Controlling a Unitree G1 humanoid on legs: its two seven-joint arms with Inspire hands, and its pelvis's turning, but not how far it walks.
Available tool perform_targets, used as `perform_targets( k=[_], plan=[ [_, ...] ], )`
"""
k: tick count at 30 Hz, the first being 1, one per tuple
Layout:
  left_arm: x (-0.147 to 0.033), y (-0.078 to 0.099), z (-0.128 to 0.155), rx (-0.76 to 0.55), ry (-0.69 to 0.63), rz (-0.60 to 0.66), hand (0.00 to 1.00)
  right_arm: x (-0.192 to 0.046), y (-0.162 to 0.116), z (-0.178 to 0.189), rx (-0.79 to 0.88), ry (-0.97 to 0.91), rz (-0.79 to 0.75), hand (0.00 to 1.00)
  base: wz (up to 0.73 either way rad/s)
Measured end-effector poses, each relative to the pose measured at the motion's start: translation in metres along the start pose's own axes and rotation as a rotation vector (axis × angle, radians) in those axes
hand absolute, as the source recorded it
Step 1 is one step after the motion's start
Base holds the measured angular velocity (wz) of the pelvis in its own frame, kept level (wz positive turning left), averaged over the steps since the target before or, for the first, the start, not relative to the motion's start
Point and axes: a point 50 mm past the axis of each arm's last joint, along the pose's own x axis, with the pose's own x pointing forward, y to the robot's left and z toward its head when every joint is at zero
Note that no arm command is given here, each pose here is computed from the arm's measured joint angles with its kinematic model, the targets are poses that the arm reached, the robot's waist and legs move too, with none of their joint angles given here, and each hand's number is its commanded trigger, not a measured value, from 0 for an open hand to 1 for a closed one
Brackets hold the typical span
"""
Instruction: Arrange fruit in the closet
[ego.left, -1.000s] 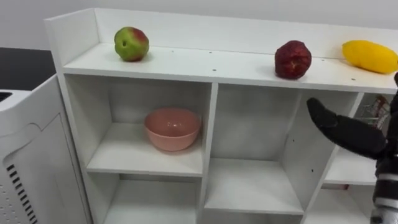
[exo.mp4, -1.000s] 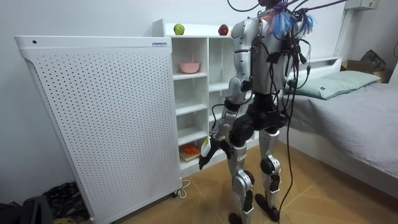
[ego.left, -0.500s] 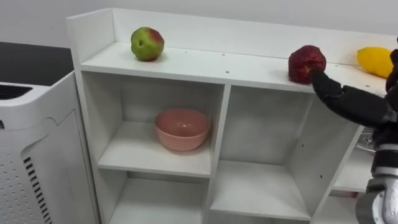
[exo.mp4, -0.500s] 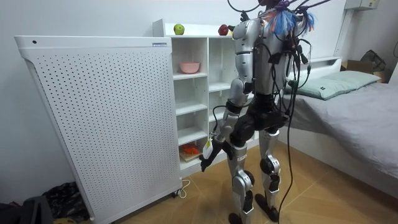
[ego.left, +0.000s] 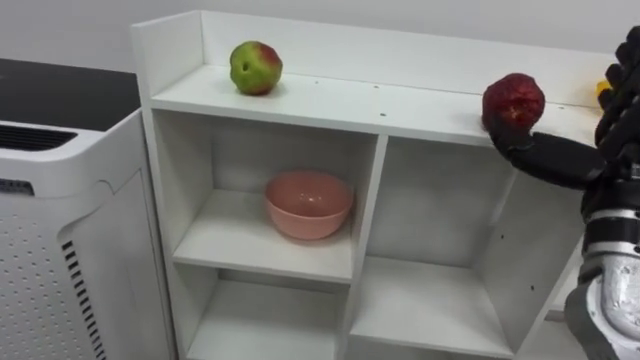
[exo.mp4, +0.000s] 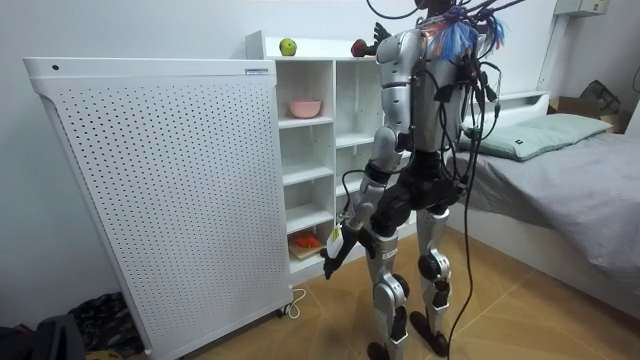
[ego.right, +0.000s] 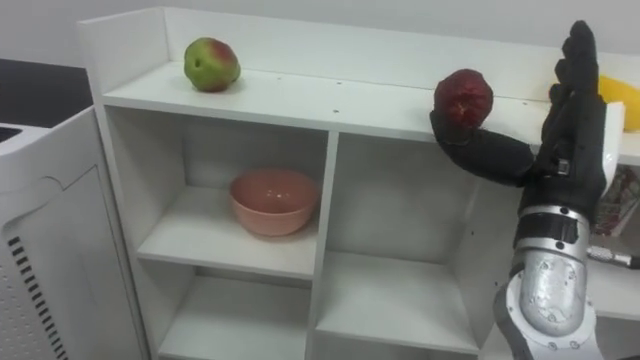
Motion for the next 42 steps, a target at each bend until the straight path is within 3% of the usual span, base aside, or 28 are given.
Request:
perform_targets(
  k=[17, 18, 19, 20, 21, 42],
  plan=[
    [0.002, 0.012, 0.002, 0.012, -0.017, 0.019, 0.0, 0.016, -0.001, -0.02, -0.065, 0.084, 0.043, 0.02, 0.01],
    [0.002, 0.012, 0.002, 0.012, -0.017, 0.018, 0.0, 0.016, -0.001, -0.02, -0.062, 0.086, 0.048, 0.36, 0.0],
    [0.002, 0.013, 0.002, 0.011, -0.017, 0.018, 0.0, 0.017, -0.002, -0.02, -0.064, 0.086, 0.051, 0.54, 0.0],
    [0.002, 0.013, 0.002, 0.011, -0.018, 0.018, 0.0, 0.018, -0.004, -0.02, -0.067, 0.087, 0.056, 0.88, 0.0],
    [0.002, 0.013, 0.002, 0.011, -0.018, 0.018, 0.0, 0.019, -0.005, -0.019, -0.065, 0.089, 0.058, 1.0, 0.0],
    [0.002, 0.015, 0.002, 0.012, -0.019, 0.028, 0.0, 0.021, -0.01, -0.02, -0.103, 0.09, 0.109, 1.0, 0.0]
  ],
)
